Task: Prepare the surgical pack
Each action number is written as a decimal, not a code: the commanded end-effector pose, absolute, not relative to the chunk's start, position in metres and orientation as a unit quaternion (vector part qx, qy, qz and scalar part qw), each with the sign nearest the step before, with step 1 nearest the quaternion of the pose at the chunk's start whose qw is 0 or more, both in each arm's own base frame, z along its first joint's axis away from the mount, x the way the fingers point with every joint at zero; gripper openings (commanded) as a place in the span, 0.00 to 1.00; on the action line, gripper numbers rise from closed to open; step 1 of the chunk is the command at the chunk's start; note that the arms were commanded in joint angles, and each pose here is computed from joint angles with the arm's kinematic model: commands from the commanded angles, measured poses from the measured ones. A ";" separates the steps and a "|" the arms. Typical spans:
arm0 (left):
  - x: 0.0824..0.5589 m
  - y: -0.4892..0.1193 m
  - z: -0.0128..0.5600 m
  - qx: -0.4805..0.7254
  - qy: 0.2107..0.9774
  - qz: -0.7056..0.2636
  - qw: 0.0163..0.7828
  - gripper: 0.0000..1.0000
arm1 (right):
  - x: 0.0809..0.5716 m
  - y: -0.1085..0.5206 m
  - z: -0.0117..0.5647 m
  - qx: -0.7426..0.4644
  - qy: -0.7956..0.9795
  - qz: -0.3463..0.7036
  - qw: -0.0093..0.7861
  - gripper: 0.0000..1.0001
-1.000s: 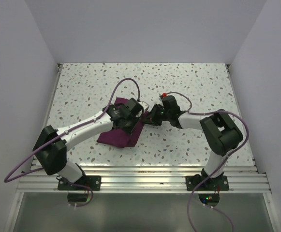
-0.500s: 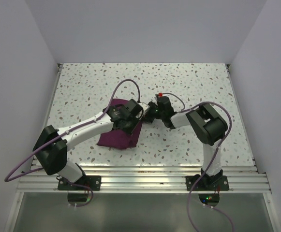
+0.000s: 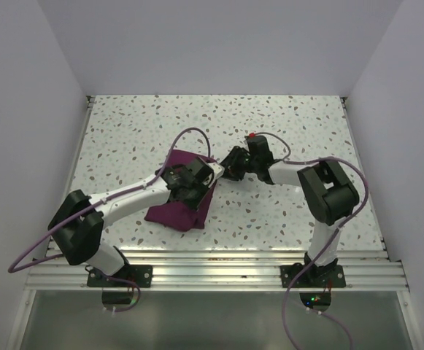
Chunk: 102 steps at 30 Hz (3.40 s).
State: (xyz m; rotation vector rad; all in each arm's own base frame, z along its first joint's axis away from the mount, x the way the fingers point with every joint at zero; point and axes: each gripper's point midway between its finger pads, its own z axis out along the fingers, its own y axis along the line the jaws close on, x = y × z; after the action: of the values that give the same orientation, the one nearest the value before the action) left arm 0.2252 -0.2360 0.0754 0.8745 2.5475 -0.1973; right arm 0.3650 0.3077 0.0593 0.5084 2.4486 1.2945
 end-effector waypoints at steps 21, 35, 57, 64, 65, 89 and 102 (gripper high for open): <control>0.209 -0.249 0.081 0.289 0.930 -0.106 0.200 0.57 | 0.364 0.338 0.096 0.147 0.843 0.508 0.095 0.66; 0.170 -0.257 0.042 0.293 0.937 -0.132 0.138 0.10 | 0.376 0.310 0.054 0.161 0.871 0.455 0.096 0.10; 0.194 -0.307 0.123 0.312 0.896 -0.233 0.215 0.48 | 0.299 0.223 0.077 0.089 0.893 0.435 0.071 0.63; 0.202 -0.324 0.104 0.302 0.895 -0.261 0.198 0.26 | 0.312 0.229 0.114 0.054 0.886 0.452 0.084 0.56; 0.200 -0.325 0.099 0.301 0.896 -0.265 0.190 0.21 | 0.318 0.235 0.117 0.049 0.878 0.470 0.076 0.47; 0.242 -0.237 -0.009 0.218 0.958 -0.162 0.096 0.03 | 0.345 0.248 0.011 0.089 0.872 0.481 0.029 0.02; 0.336 -0.174 -0.016 0.178 0.974 -0.081 0.112 0.00 | 0.373 0.250 0.009 0.102 0.880 0.462 0.041 0.02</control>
State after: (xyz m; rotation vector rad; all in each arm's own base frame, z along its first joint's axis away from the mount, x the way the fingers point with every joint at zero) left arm 0.3039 -0.2259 0.0132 0.5100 2.8651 -0.5596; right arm 0.3752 0.2545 0.0384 0.2447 2.6192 1.5280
